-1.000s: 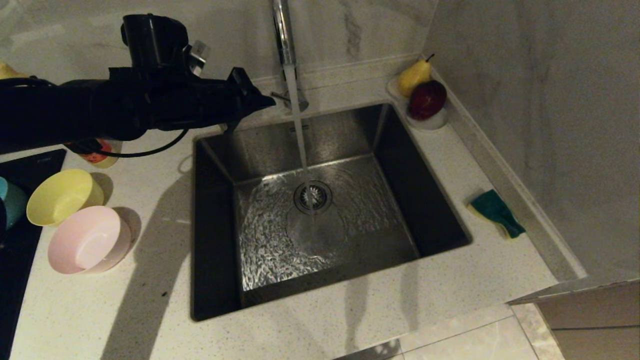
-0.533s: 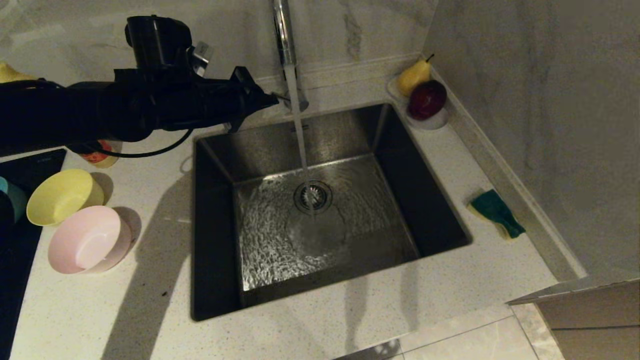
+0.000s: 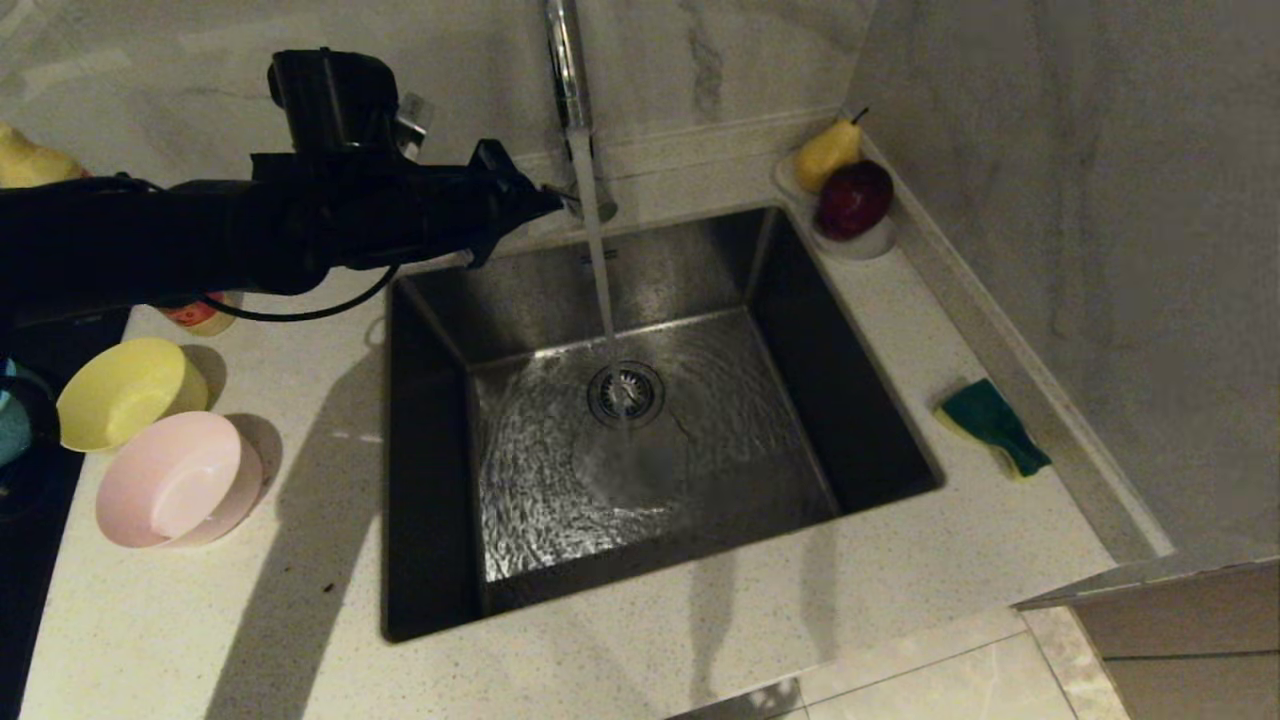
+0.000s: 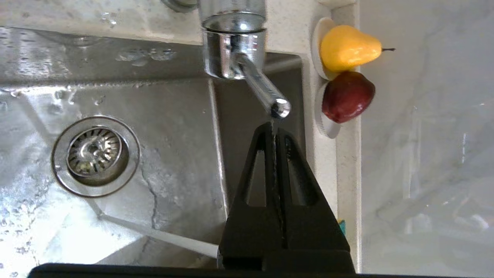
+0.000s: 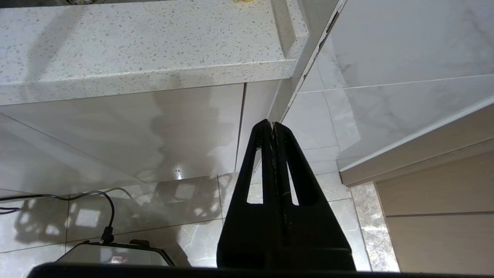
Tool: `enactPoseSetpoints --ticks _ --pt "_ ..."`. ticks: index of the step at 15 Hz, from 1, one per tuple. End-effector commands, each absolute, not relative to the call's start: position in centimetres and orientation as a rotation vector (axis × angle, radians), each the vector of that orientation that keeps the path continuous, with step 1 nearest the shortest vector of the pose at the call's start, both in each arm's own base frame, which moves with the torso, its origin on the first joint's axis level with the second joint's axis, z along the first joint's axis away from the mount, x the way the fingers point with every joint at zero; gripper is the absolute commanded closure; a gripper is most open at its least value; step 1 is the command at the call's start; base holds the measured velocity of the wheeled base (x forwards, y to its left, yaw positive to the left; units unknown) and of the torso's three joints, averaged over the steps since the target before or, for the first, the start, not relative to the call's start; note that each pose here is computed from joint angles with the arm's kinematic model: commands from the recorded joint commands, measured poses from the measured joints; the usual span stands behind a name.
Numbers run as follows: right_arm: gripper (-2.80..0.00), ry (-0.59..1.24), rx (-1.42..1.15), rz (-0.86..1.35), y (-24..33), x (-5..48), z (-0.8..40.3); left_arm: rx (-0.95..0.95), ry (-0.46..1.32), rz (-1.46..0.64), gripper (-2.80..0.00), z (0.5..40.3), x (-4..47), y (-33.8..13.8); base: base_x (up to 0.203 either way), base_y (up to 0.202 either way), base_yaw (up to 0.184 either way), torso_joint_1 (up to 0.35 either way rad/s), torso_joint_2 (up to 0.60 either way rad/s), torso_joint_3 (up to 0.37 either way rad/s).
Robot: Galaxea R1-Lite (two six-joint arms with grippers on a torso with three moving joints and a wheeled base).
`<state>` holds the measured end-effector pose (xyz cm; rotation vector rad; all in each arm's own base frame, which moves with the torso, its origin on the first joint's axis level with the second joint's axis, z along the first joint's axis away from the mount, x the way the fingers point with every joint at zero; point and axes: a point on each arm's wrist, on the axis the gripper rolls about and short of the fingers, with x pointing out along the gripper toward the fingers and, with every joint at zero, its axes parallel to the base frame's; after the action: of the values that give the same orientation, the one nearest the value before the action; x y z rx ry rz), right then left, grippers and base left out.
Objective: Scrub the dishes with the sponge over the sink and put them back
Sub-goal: Turn off the faucet
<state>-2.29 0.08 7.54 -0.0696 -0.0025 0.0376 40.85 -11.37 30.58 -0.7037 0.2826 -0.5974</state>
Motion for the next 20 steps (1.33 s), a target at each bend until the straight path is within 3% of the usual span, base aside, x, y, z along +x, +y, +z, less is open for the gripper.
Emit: enactPoseSetpoints --ticks 1,20 --pt "0.0 -0.002 -0.071 0.038 0.1 -2.3 7.5 -0.708 0.274 -0.595 0.0 30.2 41.3 -11.5 0.0 0.0 0.0 0.0 0.0 0.0" --pt "0.0 -0.003 -0.071 0.038 0.1 -2.3 7.5 -0.766 0.096 -0.593 0.0 31.0 42.3 -11.4 0.0 0.0 0.0 0.0 0.0 0.0"
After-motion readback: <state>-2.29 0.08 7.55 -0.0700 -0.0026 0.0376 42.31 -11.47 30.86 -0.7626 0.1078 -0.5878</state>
